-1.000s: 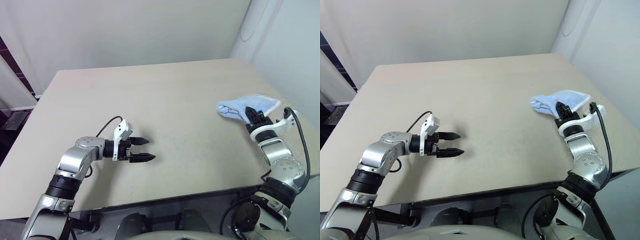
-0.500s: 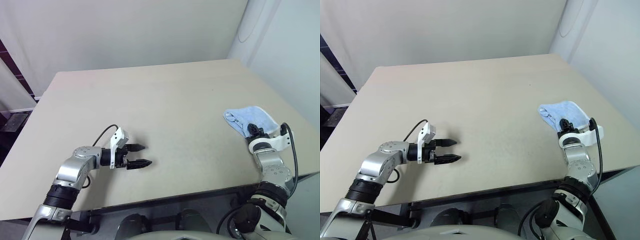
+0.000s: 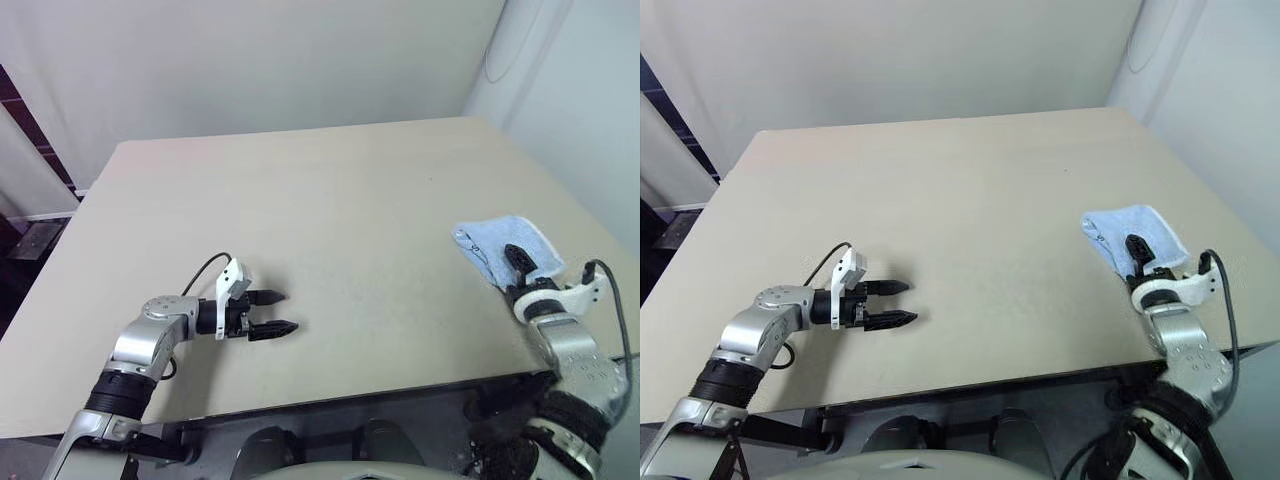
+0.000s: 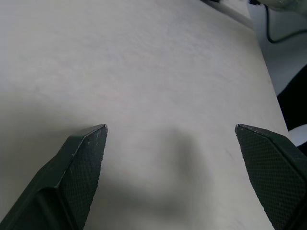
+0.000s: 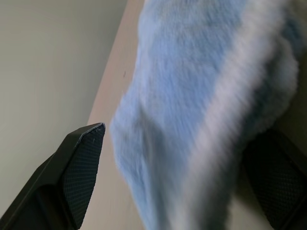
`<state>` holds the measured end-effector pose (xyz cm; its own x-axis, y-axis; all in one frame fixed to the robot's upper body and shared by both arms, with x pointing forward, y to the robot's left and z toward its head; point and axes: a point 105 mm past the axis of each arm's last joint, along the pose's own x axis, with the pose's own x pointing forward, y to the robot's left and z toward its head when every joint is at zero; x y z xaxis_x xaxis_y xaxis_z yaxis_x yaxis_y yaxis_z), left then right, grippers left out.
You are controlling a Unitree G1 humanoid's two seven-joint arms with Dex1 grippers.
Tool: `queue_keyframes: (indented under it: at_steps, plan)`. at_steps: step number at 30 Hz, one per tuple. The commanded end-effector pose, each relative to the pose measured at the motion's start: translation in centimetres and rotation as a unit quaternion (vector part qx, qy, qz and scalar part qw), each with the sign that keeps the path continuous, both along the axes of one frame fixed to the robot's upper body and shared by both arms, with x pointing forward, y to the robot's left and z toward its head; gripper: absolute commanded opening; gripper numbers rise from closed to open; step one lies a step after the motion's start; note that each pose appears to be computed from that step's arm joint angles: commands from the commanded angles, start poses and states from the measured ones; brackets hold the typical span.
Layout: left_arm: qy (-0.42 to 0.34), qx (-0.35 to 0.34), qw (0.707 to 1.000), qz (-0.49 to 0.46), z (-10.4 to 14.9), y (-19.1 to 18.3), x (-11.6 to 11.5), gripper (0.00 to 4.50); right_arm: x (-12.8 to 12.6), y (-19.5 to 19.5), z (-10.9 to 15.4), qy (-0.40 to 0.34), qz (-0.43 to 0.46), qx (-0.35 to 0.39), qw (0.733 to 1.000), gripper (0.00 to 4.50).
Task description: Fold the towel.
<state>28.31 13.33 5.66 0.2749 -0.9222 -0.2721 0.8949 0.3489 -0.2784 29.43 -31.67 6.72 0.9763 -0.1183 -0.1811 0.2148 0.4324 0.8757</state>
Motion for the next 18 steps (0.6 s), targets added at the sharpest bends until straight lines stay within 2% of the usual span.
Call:
queue_keyframes:
  at_steps: [1, 4, 7, 9, 12, 18]
  plan:
    - [-0.052, -0.024, 0.998, 0.013, 2.6, 0.3, 0.7, 4.50, -3.0, 1.8, 3.2, -0.035, 0.094, -0.096, 0.990, 4.48]
    - [-0.064, -0.040, 0.997, 0.026, 3.1, 0.6, 0.4, 4.50, -5.1, 3.6, 4.9, -0.056, 0.166, -0.186, 0.967, 4.48]
    - [-0.075, -0.053, 0.995, 0.044, 3.6, 1.1, 0.0, 4.50, -5.6, 6.1, 7.5, -0.111, 0.230, -0.253, 0.933, 4.48]
    - [-0.089, -0.068, 0.991, 0.070, 4.1, 1.7, -0.2, 4.50, -4.9, 7.4, 8.3, -0.132, 0.251, -0.290, 0.914, 4.48]
    - [-0.099, -0.062, 0.989, 0.088, 3.6, 2.5, -1.6, 4.50, -3.1, 9.0, 9.3, -0.173, 0.255, -0.344, 0.887, 4.48]
    - [-0.101, -0.053, 0.987, 0.113, 3.0, 3.3, -4.2, 4.50, 0.0, 13.0, 8.6, -0.200, 0.326, -0.397, 0.834, 4.48]
